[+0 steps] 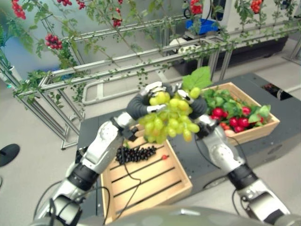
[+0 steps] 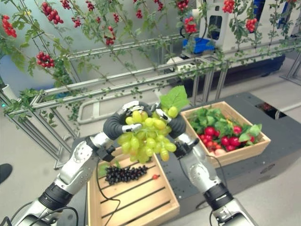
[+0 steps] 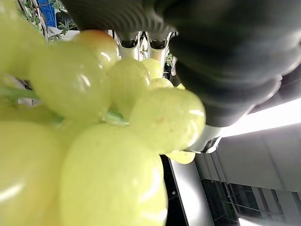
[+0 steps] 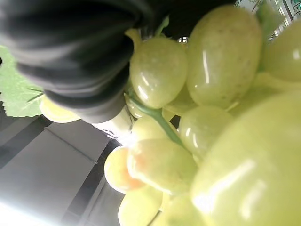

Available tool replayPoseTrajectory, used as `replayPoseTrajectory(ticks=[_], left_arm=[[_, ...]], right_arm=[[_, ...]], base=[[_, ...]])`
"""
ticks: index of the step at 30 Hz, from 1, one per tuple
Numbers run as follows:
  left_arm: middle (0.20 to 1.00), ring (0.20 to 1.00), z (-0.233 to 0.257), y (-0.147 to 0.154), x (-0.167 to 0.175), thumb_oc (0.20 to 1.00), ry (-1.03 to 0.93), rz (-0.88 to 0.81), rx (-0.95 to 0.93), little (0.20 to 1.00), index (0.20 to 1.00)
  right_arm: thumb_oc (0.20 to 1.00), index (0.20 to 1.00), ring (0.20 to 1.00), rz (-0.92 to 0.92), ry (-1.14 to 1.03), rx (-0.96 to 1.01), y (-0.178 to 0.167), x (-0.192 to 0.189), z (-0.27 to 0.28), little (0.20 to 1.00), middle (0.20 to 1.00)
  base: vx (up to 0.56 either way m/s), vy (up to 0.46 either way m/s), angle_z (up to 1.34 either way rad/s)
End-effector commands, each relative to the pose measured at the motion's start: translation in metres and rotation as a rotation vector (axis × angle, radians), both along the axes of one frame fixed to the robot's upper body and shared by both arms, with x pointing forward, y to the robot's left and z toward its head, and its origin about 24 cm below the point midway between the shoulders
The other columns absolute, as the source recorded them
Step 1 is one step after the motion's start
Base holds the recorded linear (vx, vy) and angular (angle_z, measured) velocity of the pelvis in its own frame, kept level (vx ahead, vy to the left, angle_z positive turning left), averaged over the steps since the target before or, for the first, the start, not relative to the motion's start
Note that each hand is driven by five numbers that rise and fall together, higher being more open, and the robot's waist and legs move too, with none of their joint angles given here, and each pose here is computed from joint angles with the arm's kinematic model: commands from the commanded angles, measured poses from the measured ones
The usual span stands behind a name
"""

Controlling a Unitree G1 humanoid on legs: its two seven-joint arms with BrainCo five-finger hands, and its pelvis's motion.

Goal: Pick up the fruits from the basket on one side to the basket on the other side

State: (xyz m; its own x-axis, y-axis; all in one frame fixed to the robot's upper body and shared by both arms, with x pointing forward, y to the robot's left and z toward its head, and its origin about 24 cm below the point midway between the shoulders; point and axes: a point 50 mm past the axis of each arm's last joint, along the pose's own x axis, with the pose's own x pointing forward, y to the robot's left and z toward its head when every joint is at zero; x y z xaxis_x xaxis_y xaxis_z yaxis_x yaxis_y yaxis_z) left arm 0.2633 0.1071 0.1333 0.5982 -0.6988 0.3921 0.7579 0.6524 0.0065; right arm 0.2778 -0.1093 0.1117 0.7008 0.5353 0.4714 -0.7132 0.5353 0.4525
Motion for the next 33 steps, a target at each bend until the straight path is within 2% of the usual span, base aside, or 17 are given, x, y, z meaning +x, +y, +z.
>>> replayPoseTrajectory(ticks=[1, 8, 9, 10, 23, 33], left_arm=[[0.2, 0.2, 0.036, 0.006, 0.011, 0.2, -0.149, 0.044, -0.077, 0.2, 0.2], [0.2, 0.2, 0.037, 0.009, 0.011, 0.2, -0.149, 0.066, -0.088, 0.2, 0.2], [0.514, 0.514, 0.036, 0.009, 0.011, 0.514, -0.149, 0.067, -0.088, 0.514, 0.514], [1.0, 1.0, 0.036, 0.009, 0.011, 1.0, -0.146, 0.071, -0.09, 1.0, 1.0], [1.0, 1.0, 0.034, 0.012, 0.01, 1.0, -0.136, 0.083, -0.098, 1.0, 1.0], [1.0, 1.0, 0.03, 0.017, 0.009, 1.0, -0.12, 0.092, -0.103, 1.0, 1.0]], right_arm=[[0.2, 0.2, 0.2, 0.03, -0.127, 0.152, 0.009, -0.009, 0.029, 0.2, 0.2], [0.2, 0.2, 0.2, 0.021, -0.128, 0.156, 0.008, -0.009, 0.029, 0.2, 0.2], [0.2, 0.2, 0.2, 0.019, -0.128, 0.154, 0.008, -0.009, 0.028, 0.2, 0.2], [0.2, 0.2, 0.2, 0.02, -0.127, 0.154, 0.008, -0.009, 0.028, 0.2, 0.2], [0.2, 0.2, 0.2, -0.01, -0.132, 0.141, 0.003, -0.007, 0.028, 0.2, 0.2], [0.2, 0.2, 0.2, -0.108, -0.159, 0.119, -0.018, -0.003, 0.032, 0.2, 0.2]], base=[[0.0, 0.0, 0.0], [0.0, 0.0, 0.0], [0.0, 0.0, 0.0], [0.0, 0.0, 0.0], [0.0, 0.0, 0.0], [0.0, 0.0, 0.0]])
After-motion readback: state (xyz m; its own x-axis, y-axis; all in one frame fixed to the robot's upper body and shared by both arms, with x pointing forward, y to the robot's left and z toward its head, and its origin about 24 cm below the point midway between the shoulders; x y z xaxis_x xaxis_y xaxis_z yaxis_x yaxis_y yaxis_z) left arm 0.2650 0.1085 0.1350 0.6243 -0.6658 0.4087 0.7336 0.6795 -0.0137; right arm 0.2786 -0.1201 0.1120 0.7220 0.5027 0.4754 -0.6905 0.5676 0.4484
